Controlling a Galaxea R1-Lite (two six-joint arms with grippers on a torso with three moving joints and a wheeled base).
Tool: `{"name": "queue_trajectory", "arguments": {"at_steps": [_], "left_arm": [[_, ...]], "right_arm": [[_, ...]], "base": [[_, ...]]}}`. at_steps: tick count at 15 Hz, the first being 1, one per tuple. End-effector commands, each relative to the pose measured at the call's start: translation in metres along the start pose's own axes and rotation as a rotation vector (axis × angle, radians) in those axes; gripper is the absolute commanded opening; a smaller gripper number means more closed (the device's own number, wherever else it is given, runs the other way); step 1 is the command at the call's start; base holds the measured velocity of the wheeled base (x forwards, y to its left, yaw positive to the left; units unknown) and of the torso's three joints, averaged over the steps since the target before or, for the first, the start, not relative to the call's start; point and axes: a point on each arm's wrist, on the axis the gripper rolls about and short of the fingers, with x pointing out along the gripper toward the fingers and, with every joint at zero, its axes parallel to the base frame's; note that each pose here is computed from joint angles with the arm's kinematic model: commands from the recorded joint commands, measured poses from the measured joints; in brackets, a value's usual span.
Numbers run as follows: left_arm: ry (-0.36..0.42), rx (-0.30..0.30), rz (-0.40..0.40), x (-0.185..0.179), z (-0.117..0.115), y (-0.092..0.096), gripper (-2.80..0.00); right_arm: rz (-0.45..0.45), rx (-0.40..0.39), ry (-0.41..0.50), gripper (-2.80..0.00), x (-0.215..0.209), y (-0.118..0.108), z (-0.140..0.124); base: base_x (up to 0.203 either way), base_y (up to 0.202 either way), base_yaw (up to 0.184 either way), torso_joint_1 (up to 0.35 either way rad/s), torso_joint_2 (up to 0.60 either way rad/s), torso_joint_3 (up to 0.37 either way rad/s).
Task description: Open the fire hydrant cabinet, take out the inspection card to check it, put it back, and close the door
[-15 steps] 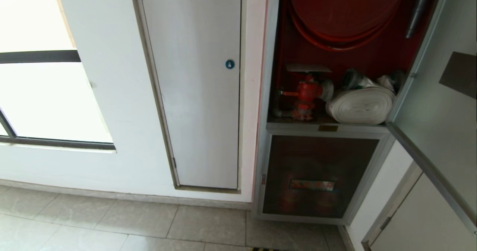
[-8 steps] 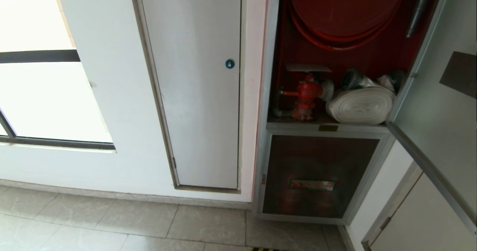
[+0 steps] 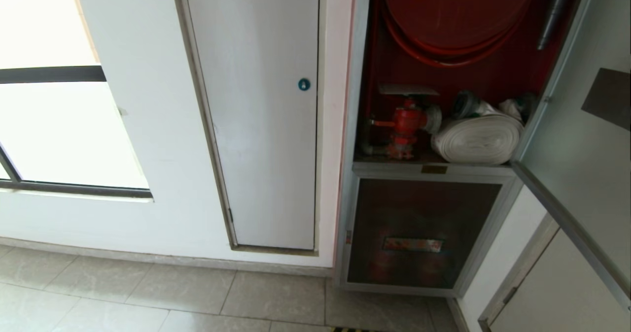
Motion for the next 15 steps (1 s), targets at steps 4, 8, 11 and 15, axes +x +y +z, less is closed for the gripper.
{"name": "queue_trajectory", "arguments": {"at_steps": [4,8,11,15], "left_arm": [[0.013,0.000,0.000,0.001,-0.004,0.000,-2.80],[0.013,0.000,0.000,0.001,-0.004,0.000,-2.80],[0.013,0.000,0.000,0.001,-0.004,0.000,-2.80],[0.012,0.000,0.000,0.001,-0.003,0.000,-2.80]], "right_arm": [[0.019,0.006,-0.052,-2.80,-0.009,0.003,0.036],[0.009,0.004,-0.055,-2.80,-0.004,0.007,0.078],[-0.079,0.001,-0.042,-2.80,0.014,0.010,0.117],[-0.279,0.005,-0.185,-2.80,0.051,0.011,0.180]], "base": [[0.000,0.000,0.000,0.000,0.00,0.000],[0.000,0.000,0.000,0.000,0.00,0.000],[0.000,0.000,0.000,0.000,0.00,0.000],[0.000,0.000,0.000,0.000,0.00,0.000]]}}
